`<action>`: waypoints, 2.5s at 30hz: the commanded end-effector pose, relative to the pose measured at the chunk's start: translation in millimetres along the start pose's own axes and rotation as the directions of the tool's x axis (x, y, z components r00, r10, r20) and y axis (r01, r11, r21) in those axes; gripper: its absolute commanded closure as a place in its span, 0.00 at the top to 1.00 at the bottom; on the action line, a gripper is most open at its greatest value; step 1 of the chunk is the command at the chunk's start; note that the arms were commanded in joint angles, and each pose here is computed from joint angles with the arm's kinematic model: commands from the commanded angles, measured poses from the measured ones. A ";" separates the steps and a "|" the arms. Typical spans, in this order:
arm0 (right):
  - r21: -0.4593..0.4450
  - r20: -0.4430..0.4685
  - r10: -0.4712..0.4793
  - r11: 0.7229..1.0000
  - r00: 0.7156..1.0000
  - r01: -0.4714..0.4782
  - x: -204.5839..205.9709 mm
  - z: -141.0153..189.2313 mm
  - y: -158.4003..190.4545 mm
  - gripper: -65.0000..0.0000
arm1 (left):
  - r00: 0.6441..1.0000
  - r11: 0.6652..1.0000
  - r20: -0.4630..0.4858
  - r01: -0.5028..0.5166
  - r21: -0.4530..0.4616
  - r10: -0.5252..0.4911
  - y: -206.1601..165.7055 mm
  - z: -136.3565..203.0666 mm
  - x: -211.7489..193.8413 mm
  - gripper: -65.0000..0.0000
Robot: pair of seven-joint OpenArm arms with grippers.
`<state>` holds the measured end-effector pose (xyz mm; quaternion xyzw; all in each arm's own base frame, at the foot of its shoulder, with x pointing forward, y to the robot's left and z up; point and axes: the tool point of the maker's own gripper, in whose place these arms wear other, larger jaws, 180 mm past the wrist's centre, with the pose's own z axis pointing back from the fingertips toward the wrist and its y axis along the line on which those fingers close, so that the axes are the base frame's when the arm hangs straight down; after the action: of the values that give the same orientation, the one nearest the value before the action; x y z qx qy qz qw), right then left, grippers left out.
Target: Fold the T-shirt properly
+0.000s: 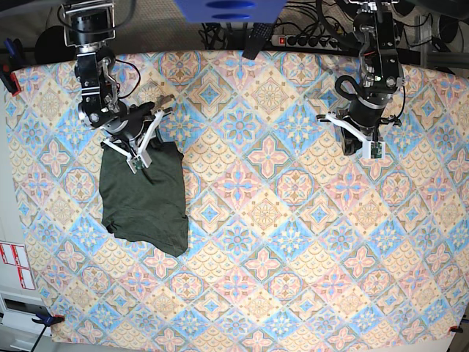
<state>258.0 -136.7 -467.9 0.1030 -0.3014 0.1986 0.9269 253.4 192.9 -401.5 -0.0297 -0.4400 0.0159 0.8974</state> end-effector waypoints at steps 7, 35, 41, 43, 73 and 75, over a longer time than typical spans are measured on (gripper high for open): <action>0.009 0.072 0.038 0.999 0.997 -0.039 4.3 31.6 18.8 0.00 | 0.999 0.999 0.028 0.032 -0.008 -0.031 -2.4 24.2 1.7 0.00; -0.158 -0.307 -0.158 0.981 0.938 0.113 -195.8 173.3 22.2 0.00 | 0.924 0.997 -0.374 0.072 -0.034 -0.079 -4.7 184.4 -146.7 0.00; -0.161 -0.419 -0.235 0.970 0.877 0.183 -249.3 179.5 33.4 0.00 | 0.875 0.999 -0.483 0.050 0.004 -0.042 10.8 199.2 -196.3 0.00; -0.166 -0.442 -0.253 0.966 0.861 0.199 -261.4 181.5 35.4 0.00 | 0.861 0.999 -0.508 0.043 0.013 -0.030 14.2 198.2 -209.6 0.00; -0.285 -0.449 -0.621 0.781 0.643 0.555 -396.8 101.6 69.8 0.00 | 0.751 0.997 -0.657 0.032 -0.067 -0.068 2.1 113.4 -381.7 0.00; -0.283 -0.441 -0.624 0.779 0.645 0.560 -394.7 95.5 70.3 0.00 | 0.750 0.996 -0.657 0.036 -0.083 -0.082 -1.4 108.3 -383.0 0.00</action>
<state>-115.0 -218.9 -625.0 0.0839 -0.0006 -0.1162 0.9897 -57.7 173.6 -638.5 -0.0484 -0.1034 -0.0376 0.9928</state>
